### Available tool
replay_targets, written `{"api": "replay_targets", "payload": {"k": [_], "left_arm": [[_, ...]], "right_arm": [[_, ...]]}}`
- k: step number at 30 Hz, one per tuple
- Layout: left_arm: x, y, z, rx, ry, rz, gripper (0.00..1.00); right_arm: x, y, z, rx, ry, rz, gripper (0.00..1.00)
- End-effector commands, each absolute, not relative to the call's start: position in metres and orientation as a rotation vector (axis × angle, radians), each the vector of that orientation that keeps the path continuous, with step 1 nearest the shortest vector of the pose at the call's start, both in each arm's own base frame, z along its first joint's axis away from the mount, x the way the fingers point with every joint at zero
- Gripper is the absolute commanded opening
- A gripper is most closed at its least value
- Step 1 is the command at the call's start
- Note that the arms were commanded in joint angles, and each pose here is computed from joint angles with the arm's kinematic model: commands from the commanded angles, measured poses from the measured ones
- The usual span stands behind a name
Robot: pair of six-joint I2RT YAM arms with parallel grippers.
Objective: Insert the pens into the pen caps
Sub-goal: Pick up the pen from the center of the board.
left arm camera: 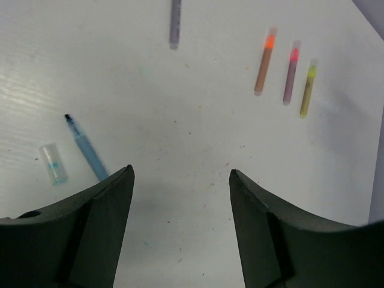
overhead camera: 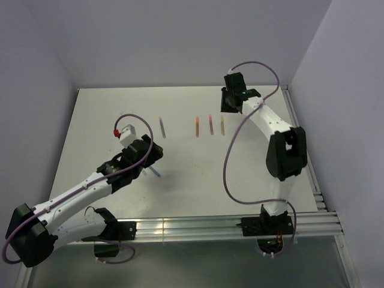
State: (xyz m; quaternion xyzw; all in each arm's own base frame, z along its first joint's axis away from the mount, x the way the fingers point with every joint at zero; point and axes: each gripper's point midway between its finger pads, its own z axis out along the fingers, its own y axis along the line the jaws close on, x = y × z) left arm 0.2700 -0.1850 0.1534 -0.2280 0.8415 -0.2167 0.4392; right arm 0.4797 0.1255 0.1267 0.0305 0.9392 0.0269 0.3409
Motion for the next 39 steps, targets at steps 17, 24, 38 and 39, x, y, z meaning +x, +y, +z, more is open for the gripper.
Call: {"api": "replay_targets", "payload": {"k": [17, 24, 38, 39], "left_arm": [[0.239, -0.119, 0.157, -0.942, 1.861, -0.602, 0.67], [0.23, -0.102, 0.189, -0.911, 1.787, -0.611, 0.67], [0.222, -0.085, 0.205, -0.91, 1.733, -0.599, 0.69], [0.222, -0.085, 0.206, -0.911, 1.73, -0.603, 0.69]], "right_arm": [[0.361, 0.37, 0.169, -0.573, 2.273, 0.63, 0.31], [0.324, 0.428, 0.139, -0.766, 2.295, 0.6, 0.3], [0.278, 0.474, 0.08, -0.991, 2.346, 0.459, 0.31], [0.278, 0.474, 0.078, -0.99, 2.349, 0.45, 0.31]]}}
